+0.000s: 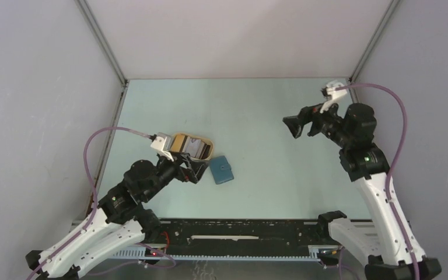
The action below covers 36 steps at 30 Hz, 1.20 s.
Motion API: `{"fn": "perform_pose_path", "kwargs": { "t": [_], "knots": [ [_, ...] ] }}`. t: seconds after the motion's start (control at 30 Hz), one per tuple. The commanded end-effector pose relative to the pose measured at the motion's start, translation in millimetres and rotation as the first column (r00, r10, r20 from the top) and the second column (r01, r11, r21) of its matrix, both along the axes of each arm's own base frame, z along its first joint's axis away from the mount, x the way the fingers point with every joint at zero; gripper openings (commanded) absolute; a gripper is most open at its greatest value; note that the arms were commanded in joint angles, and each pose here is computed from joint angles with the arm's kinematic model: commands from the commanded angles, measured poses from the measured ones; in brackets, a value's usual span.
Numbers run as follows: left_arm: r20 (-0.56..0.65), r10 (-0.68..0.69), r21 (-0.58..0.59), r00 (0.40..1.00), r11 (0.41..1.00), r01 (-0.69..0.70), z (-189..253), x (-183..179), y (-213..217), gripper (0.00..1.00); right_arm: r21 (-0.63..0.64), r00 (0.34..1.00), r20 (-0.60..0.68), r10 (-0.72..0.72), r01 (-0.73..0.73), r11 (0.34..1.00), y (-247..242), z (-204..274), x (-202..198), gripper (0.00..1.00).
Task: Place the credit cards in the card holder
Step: Open the card holder at the center of the board.
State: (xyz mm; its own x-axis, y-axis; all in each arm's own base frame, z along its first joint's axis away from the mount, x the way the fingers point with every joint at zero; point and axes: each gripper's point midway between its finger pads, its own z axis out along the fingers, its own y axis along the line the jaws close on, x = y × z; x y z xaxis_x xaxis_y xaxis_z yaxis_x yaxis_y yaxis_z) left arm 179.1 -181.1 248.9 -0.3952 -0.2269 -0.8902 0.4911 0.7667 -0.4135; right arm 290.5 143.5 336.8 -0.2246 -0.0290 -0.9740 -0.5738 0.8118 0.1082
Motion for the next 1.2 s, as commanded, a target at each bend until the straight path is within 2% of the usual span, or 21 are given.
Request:
{"fn": "perform_pose_path", "kwargs": {
  "t": [0.0,0.13,0.2,0.3,0.4,0.57,0.67,0.77,0.93,1.1,1.17],
  "knots": [
    [0.043,-0.014,-0.041,0.999,0.999,0.015,2.2,5.6,-6.9,1.0,0.186,0.999,0.034,-0.025,0.018,0.982,-13.5,20.4,-13.4,1.0],
    [0.006,-0.032,-0.066,0.999,0.997,0.033,-14.4,8.7,-17.1,1.0,0.215,0.999,-0.01,-0.053,0.054,0.975,-26.7,3.2,-6.8,1.0],
    [-0.016,-0.04,-0.08,0.999,0.996,0.038,-23.4,11.0,-22.3,1.0,0.213,0.999,-0.023,-0.022,0.027,0.977,-28.8,-7.7,-5.9,1.0],
    [-0.071,-0.039,-0.116,0.997,0.993,0.031,-39.9,15.7,-30.5,1.0,0.173,0.985,-0.041,0.168,-0.158,0.972,-10.0,-30.6,-22.6,1.0],
    [-0.145,-0.031,-0.153,0.989,0.988,0.009,-60.7,21.1,-37.5,1.0,0.134,0.925,-0.063,0.375,-0.364,0.922,6.9,-52.3,-46.5,1.0],
    [-0.283,0.042,-0.182,0.958,0.979,-0.097,-99.0,37.0,-38.0,0.97,0.024,0.876,-0.096,0.474,-0.474,0.88,18.6,-86.0,-53.6,1.0],
    [-0.356,0.144,-0.129,0.923,0.971,-0.202,-121.8,49.1,-24.6,0.89,-0.001,0.856,-0.14,0.498,-0.503,0.864,26.3,-102.2,-54.8,1.0],
    [-0.382,0.242,-0.061,0.892,0.956,-0.285,-132.9,59.2,-13.5,0.86,-0.027,0.857,-0.178,0.483,-0.495,0.868,28.4,-115.1,-49.8,1.0],
    [-0.455,0.338,0.084,0.824,0.937,-0.338,-157.6,69.5,-10.5,0.83,-0.047,0.859,-0.2,0.471,-0.489,0.871,29.9,-123.0,-46.2,1.0],
    [-0.546,0.341,0.119,0.765,0.936,-0.333,-182.5,74.6,-26.8,0.67,-0.048,0.857,-0.208,0.472,-0.49,0.87,30.9,-125.0,-46.5,1.0],
    [-0.57,0.329,0.109,0.753,0.939,-0.327,-191.1,74.5,-32.3,0.66,-0.047,0.855,-0.214,0.472,-0.492,0.87,30.8,-126.5,-46.3,1.0]
  ]
}}
